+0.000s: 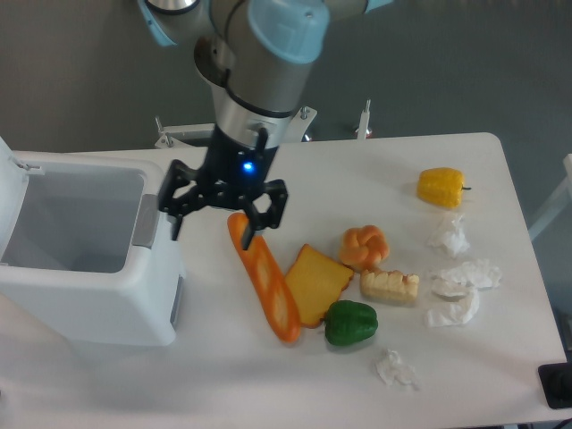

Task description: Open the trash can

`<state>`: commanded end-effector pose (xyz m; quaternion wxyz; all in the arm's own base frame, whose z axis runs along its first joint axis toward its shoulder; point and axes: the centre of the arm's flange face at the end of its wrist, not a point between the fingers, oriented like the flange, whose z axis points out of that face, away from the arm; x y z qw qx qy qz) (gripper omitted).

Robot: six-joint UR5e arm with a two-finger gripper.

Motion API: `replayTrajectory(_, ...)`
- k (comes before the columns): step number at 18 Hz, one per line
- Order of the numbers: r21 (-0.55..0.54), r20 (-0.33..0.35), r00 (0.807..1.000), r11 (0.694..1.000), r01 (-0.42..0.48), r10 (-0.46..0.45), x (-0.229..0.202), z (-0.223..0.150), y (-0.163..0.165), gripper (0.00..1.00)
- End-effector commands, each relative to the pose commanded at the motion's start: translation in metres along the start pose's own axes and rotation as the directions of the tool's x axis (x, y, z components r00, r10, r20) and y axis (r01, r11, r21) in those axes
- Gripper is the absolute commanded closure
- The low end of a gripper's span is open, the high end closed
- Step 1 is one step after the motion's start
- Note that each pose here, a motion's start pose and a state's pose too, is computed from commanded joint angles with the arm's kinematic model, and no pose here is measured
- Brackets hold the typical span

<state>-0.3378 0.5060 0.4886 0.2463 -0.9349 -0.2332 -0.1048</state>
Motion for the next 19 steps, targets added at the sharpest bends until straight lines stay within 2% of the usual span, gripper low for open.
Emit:
replayTrajectory(2,-0.02,0.062,0.994,0.996,-0.086,0.087,-0.01,-0.004,0.002,0.0)
replayTrajectory(3,-0.052,0.109,0.983,0.989,-0.14,0.145,-0.014,-0.003,0.004,0.0)
replayTrajectory(5,-0.121,0.193,0.96,0.975,-0.184,0.205,-0.024,-0.001,0.009,0.0)
replayTrajectory(13,-0.17,0.224,0.954,0.972,-0.165,0.201,-0.04,0.016,0.011,0.0)
replayTrajectory(19,-0.183,0.219,0.955,0.97,-0.162,0.201,-0.044,0.024,0.011,0.0)
